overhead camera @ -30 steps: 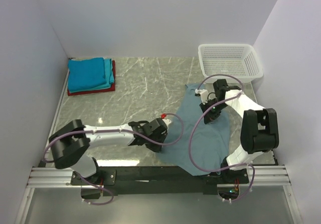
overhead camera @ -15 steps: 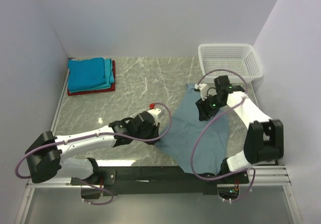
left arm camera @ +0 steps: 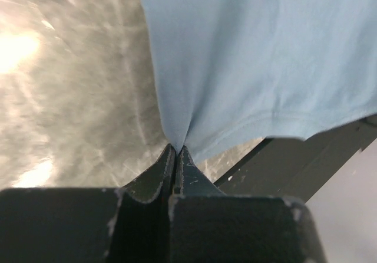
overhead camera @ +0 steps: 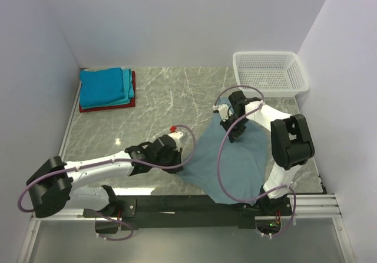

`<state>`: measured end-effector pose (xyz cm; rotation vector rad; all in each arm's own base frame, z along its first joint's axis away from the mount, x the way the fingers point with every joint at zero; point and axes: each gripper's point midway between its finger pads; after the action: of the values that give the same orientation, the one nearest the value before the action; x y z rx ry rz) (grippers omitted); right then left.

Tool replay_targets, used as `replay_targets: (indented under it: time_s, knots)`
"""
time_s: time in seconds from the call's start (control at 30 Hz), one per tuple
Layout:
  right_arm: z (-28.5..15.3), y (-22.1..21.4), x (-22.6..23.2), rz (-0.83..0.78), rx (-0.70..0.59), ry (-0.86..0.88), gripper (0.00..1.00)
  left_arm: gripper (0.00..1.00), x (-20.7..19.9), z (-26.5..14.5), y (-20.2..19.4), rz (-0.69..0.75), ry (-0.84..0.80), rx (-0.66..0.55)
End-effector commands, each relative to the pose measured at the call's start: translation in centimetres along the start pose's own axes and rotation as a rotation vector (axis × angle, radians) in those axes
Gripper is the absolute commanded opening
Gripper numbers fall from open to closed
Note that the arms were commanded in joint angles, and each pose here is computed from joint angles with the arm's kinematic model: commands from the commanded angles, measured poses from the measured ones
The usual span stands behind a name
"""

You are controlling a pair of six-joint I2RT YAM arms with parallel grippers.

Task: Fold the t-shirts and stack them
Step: Flatten the tshirt out

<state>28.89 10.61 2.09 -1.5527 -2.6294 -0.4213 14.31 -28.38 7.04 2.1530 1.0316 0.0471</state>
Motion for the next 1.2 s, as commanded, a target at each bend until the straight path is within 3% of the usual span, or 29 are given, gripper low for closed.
replay_targets:
  time_s: [0.0,0.07,0.13,0.17,0.23,0.27,0.33,0.37,0.43,0.47,0.5,0.53,0.57,0.6,0.63,0.67,0.7,0.73,0.77,0.87,1.0,1.1,1.17]
  knots:
    - [-4.2,3.8,0.9,-0.038,-0.125,0.007,0.00,0.00,1.9,-1.8,4.0,-0.054,0.053,-0.144]
    - [-7.1,6.1,1.4,-0.066,-0.189,-0.005,0.00,0.00,3.5,-3.8,6.7,-0.066,0.107,-0.226]
    - [-12.7,10.3,2.4,-0.120,-0.310,-0.015,0.00,0.00,6.7,-7.0,10.4,-0.093,0.200,-0.336]
    - [-17.7,13.5,3.2,-0.153,-0.428,-0.029,0.00,0.00,8.7,-10.0,13.7,-0.085,0.267,-0.417]
    - [-23.0,16.4,4.4,-0.181,-0.555,-0.023,0.00,0.00,9.3,-16.4,19.7,-0.052,0.326,-0.588]
    - [-29.0,18.3,5.4,-0.215,-0.704,-0.046,0.00,0.00,10.3,-18.7,21.0,-0.021,0.381,-0.613]
    - [-35.7,18.5,6.4,-0.227,-0.895,-0.051,0.00,0.00,9.3,-24.8,25.3,0.031,0.412,-0.748]
    - [-37.1,18.9,6.2,-0.207,-0.977,-0.050,0.00,0.00,8.9,-26.2,25.8,0.062,0.422,-0.761]
    - [-40.9,15.9,7.7,-0.251,-1.086,-0.001,0.00,0.00,6.6,-29.4,27.1,0.115,0.363,-0.834]
    - [-38.7,14.9,5.8,-0.210,-1.057,0.004,0.00,0.00,5.8,-29.8,27.0,0.125,0.329,-0.844]
    - [-39.4,12.5,6.0,-0.219,-1.088,-0.014,0.00,0.00,4.9,-30.7,26.6,0.137,0.294,-0.873]
    - [-37.8,11.3,5.8,-0.232,-1.065,0.001,0.00,0.00,3.6,-28.6,25.2,0.154,0.186,-0.825]
    - [-32.1,9.6,4.0,-0.207,-0.958,0.000,0.00,0.00,3.1,-27.4,24.1,0.149,0.134,-0.797]
    - [-30.6,7.8,4.0,-0.217,-0.939,-0.020,0.00,0.01,2.3,-26.8,23.0,0.150,0.079,-0.786]
    - [-28.1,6.6,3.8,-0.218,-0.888,-0.005,0.00,0.00,1.3,-22.7,19.8,0.135,-0.053,-0.666]
    - [-22.8,3.8,3.7,-0.219,-0.767,0.049,0.10,0.02,0.8,-21.0,18.1,0.122,-0.116,-0.615]
    - [-21.2,2.2,3.9,-0.225,-0.730,0.060,0.20,0.09,0.2,-19.4,16.3,0.105,-0.184,-0.559]
    - [-18.5,0.3,4.1,-0.217,-0.661,0.094,0.51,0.18,0.0,-16.4,12.7,0.049,-0.257,-0.440]
    - [-17.4,-1.1,4.1,-0.229,-0.617,0.089,0.69,0.44,0.4,-15.2,11.1,0.017,-0.258,-0.395]
    - [-16.9,-2.8,3.5,-0.235,-0.625,0.036,0.83,0.76,1.8,-14.0,7.9,-0.045,-0.194,-0.359]
    - [-18.1,-2.2,2.2,-0.194,-0.716,-0.042,0.84,0.94,2.8,-16.6,9.4,-0.039,-0.088,-0.499]
    - [-16.6,-1.0,2.0,-0.138,-0.674,0.047,0.82,0.96,3.8,-16.1,10.6,-0.066,-0.042,-0.497]
    - [-16.7,0.7,1.8,-0.089,-0.674,0.090,0.75,0.95,4.3,-15.1,11.4,-0.120,-0.031,-0.492]
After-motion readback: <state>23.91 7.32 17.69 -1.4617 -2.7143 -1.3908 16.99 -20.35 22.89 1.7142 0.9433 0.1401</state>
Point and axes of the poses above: each gripper's point midway between its finger pads, its own z axis out along the fingers, its own x axis along the line the jaws close on, y = z × x, and after that the axes turned 14 degrees about z, right-handed
